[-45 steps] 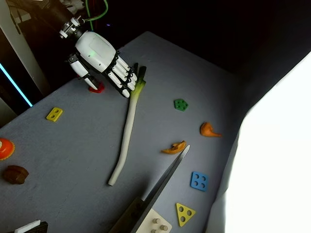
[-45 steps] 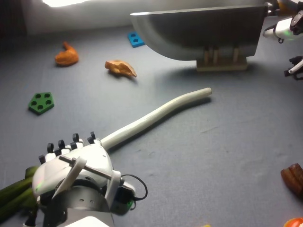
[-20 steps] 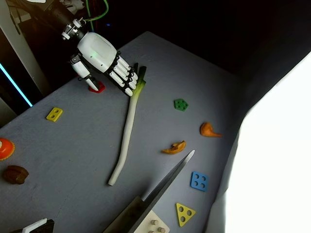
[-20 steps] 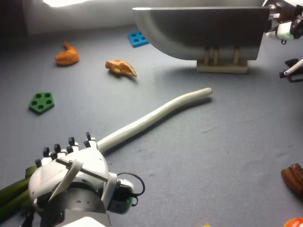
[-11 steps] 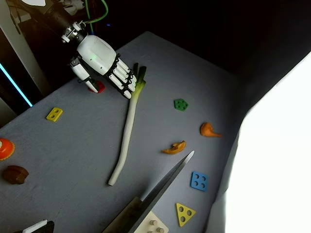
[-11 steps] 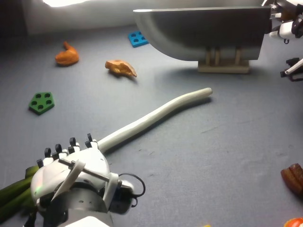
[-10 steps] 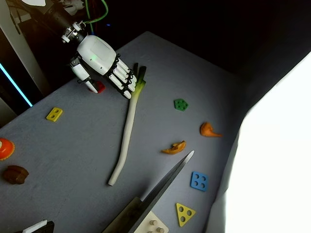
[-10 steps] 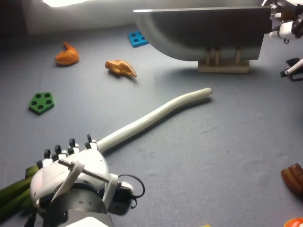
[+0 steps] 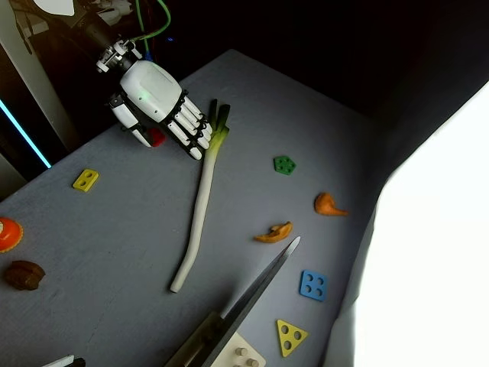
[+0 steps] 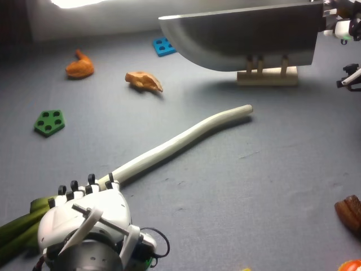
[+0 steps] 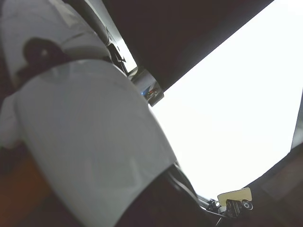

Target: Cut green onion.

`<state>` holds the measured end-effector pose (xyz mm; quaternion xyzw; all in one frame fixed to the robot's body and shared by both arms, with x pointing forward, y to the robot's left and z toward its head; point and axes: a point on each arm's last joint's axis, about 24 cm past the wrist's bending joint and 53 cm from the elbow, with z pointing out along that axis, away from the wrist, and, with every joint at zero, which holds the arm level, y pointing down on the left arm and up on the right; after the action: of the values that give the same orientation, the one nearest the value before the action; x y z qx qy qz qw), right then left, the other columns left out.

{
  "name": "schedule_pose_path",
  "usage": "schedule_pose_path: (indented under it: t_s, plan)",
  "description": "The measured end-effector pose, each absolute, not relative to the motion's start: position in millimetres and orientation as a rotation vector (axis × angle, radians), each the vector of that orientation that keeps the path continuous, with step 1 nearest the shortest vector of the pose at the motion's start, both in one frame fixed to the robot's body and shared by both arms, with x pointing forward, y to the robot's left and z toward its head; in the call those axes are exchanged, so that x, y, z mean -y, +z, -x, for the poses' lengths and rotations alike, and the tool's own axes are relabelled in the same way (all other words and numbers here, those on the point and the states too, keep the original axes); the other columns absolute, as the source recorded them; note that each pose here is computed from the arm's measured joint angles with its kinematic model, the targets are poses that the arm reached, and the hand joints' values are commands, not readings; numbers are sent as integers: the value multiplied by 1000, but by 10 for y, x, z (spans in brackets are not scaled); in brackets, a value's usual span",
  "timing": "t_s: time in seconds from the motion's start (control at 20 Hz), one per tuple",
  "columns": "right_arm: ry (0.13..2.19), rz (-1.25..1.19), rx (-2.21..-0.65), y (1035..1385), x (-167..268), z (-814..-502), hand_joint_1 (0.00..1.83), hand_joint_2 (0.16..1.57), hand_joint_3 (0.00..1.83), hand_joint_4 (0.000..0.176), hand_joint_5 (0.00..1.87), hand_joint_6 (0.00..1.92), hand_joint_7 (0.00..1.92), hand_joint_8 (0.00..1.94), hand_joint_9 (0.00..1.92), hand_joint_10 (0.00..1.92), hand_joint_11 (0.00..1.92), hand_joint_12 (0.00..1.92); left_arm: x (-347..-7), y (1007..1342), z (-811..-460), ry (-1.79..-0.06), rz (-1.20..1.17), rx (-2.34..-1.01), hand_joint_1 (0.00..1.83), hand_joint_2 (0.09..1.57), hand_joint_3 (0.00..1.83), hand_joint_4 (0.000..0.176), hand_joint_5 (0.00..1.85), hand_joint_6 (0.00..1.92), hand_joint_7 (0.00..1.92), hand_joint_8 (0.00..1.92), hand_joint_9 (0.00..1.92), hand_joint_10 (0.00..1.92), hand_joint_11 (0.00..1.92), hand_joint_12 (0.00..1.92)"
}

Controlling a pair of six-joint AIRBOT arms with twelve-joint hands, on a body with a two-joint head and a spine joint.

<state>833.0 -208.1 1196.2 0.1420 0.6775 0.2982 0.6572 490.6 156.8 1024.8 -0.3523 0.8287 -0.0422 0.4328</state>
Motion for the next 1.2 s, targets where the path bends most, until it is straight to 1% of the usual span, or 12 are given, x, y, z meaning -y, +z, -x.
schedule_pose_path:
  t_s: [0.05,0.2,0.25,0.35,0.55,0.6,0.75,0.8,0.85,0.95,1.1,1.2]
  plan:
    - [674,-318,-1533,11969,2079,-8329,1643,1166,125,176,1332,1921,1521,1941,1631,1921,1662,1921,-1563,10243,-4902,-111,872,-2068,708,1371,0,37,154,14,39,2,40,3,0,326]
    - [677,-315,-1531,11997,2070,-8334,1637,1155,138,176,1327,1921,1517,1941,1626,1921,1648,1921,-1595,10245,-4909,-105,870,-2064,718,1353,0,34,151,2,34,0,57,6,0,502]
    - [676,-309,-1524,12042,2071,-8339,1634,1149,140,176,1322,1921,1513,1941,1624,1921,1648,1921,-1617,10245,-4909,-99,874,-2062,684,1354,0,38,133,1,22,0,52,3,0,517]
    - [683,-307,-1508,12127,2065,-8348,1635,1146,152,176,1320,1921,1519,1941,1636,1921,1669,1921,-1626,10250,-4914,-98,875,-2060,675,1355,0,41,94,3,4,2,31,4,0,380]
    - [689,-303,-1489,12247,2064,-8362,1636,1144,156,176,1318,1921,1519,1941,1636,1921,1670,1921,-1659,10248,-4957,-90,881,-2048,677,1354,0,41,89,2,3,1,30,3,0,362]
    - [692,-301,-1488,12273,2054,-8365,1608,1151,175,176,1330,1921,1528,1941,1648,1921,1694,1921,-1667,10249,-4967,-88,883,-2046,687,1406,14,38,83,1,0,0,5,0,0,72]
    - [703,-311,-1476,12392,2068,-8384,1599,1151,183,176,1333,1921,1530,1941,1651,1921,1700,1921,-1684,10229,-5023,-88,889,-2040,686,1421,21,37,82,1,0,0,0,0,0,0]
    - [704,-313,-1472,12418,2077,-8386,1597,1114,257,176,1330,1921,1535,1941,1655,1921,1709,1921,-1695,10224,-5043,-86,892,-2036,672,1428,24,42,70,0,0,0,0,0,0,0]
    - [705,-312,-1469,12443,2081,-8387,1625,1026,422,176,1367,1921,1546,1941,1650,1921,1707,1921,-1701,10219,-5053,-84,894,-2035,675,1445,32,24,85,8,3,1,0,0,0,0]
    - [710,-288,-1468,12508,2052,-8345,1633,922,621,176,1373,1921,1545,1941,1651,1921,1714,1921,-1705,10212,-5070,-85,896,-2034,675,1448,34,19,88,9,2,1,0,0,2,1]
    - [747,-262,-1448,12670,1969,-8210,1622,920,654,176,1375,1921,1531,1941,1656,1921,1715,1921,-1705,10201,-5089,-88,896,-2034,634,1465,49,21,116,12,10,2,10,3,9,8]
    - [781,-232,-1409,12845,1846,-8056,1618,918,645,176,1381,1921,1529,1941,1641,1921,1686,1921,-1708,10193,-5083,-86,896,-2037,658,1451,45,14,108,6,0,0,1,0,11,17]
